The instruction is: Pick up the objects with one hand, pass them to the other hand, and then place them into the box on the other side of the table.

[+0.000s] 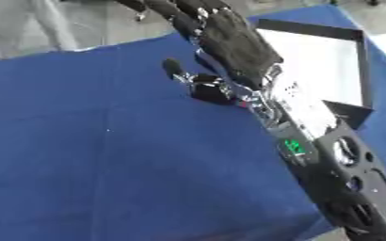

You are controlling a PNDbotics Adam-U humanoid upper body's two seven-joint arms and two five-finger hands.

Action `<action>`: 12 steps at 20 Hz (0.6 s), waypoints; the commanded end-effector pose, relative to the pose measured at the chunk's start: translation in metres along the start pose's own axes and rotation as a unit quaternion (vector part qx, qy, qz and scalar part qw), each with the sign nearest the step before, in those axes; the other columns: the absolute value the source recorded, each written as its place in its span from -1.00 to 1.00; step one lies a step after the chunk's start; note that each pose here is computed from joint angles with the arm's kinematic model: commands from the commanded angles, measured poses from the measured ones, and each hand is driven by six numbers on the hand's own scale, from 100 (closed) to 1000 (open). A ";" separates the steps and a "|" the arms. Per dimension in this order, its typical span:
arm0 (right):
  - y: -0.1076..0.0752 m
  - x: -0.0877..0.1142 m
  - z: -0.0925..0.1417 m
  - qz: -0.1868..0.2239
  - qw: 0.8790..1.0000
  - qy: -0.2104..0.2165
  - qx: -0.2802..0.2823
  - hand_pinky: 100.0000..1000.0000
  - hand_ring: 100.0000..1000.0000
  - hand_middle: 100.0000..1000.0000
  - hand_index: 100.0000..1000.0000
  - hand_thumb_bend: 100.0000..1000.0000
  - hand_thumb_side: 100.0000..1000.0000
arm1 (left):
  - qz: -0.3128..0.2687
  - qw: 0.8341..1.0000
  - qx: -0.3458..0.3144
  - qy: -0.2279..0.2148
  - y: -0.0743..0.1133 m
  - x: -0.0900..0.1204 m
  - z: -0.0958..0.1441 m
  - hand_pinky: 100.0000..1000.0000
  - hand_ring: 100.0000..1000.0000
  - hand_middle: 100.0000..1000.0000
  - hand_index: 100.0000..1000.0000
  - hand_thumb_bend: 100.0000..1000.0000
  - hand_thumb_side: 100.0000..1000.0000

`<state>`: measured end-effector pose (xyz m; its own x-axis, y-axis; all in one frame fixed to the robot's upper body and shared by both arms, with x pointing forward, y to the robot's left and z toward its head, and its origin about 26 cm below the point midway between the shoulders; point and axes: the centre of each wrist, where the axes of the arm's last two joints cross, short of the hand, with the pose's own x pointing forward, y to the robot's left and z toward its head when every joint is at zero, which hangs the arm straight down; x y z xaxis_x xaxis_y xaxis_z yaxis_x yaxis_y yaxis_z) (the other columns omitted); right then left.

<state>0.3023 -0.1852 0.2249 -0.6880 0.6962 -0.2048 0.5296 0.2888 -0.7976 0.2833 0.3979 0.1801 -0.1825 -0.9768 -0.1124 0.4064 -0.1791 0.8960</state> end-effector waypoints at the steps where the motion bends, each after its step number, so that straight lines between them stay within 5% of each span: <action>1: -0.005 -0.001 -0.001 0.006 1.000 -0.004 0.000 0.61 0.88 0.91 1.00 -0.85 -1.00 | -0.003 0.999 -0.029 0.041 -0.003 -0.021 -0.004 0.62 0.36 0.33 0.67 0.25 -0.74; 12: -0.003 0.000 -0.001 0.001 1.000 0.000 -0.001 0.60 0.88 0.90 1.00 -0.92 -1.00 | 0.021 0.997 -0.043 0.068 -0.034 -0.048 -0.029 0.61 0.33 0.27 0.62 0.11 -0.91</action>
<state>0.3019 -0.1855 0.2226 -0.6854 0.7014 -0.1957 0.5203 0.2836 -0.8055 0.3025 0.4410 0.1336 -0.0469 -0.9933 -0.1055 0.4945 -0.1149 0.8616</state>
